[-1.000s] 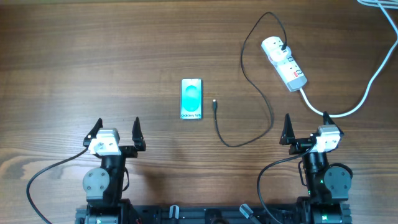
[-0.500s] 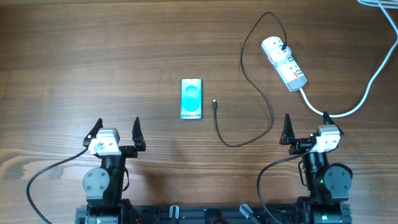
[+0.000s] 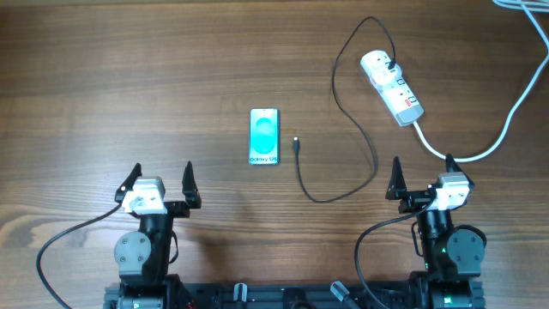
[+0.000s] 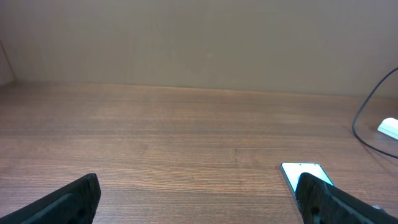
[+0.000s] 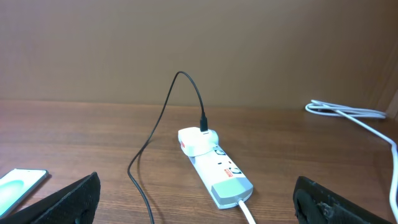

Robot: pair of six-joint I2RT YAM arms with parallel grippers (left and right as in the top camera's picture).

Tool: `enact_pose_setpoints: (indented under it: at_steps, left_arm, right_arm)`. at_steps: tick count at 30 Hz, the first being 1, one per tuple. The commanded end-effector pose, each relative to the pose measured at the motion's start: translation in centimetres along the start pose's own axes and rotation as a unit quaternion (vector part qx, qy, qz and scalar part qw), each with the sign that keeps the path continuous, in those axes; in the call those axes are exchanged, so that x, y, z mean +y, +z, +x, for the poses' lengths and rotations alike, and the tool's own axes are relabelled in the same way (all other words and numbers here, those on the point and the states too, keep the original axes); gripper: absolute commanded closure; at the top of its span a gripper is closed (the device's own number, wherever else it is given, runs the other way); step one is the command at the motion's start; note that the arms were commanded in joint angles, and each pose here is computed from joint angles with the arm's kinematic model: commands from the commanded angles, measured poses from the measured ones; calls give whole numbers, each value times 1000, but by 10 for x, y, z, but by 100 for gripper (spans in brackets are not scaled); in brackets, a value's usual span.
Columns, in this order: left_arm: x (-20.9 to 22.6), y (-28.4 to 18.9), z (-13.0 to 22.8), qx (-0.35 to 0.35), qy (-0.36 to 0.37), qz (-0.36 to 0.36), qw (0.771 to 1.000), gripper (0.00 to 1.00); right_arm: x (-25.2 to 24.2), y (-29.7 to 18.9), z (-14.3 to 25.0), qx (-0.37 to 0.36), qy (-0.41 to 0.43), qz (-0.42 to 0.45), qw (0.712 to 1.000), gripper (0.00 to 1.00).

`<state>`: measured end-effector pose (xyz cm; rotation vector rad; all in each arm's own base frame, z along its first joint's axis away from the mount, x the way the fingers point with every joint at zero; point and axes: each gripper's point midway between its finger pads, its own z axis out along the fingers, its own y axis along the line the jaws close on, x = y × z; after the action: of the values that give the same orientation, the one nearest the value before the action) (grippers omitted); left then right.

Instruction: Plug charger to phone and switch on socket

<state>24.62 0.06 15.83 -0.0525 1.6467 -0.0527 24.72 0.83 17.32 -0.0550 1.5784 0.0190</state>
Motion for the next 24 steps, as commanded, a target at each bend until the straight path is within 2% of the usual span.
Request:
enact_pose_setpoints:
  at_steps: [1, 4, 17, 18, 20, 22, 24]
  left_arm:
    - [-3, 0, 2, 1, 8, 8, 1000, 0]
    - [2, 0, 1, -1, 18, -7, 1000, 0]
    - [-2, 0, -4, -11, 21, 5, 1000, 0]
    - [-18, -1, -9, -22, 14, 50, 998, 0]
    - [-75, -18, -20, -37, -12, 222, 974, 0]
    - [-121, -52, -33, -63, 9, 377, 924, 0]
    - [-147, -85, -39, -86, 44, 479, 872, 0]
  right_arm:
    - [-1, 0, -1, -2, 8, 3, 1000, 1]
    - [-1, 0, -1, -2, 8, 3, 1000, 0]
    - [-1, 0, -1, -2, 8, 3, 1000, 0]
    - [-1, 0, -1, -2, 8, 3, 1000, 0]
    - [-1, 0, -1, -2, 8, 3, 1000, 0]
    - [-1, 0, -1, -2, 8, 3, 1000, 0]
    - [-1, 0, -1, -2, 8, 3, 1000, 0]
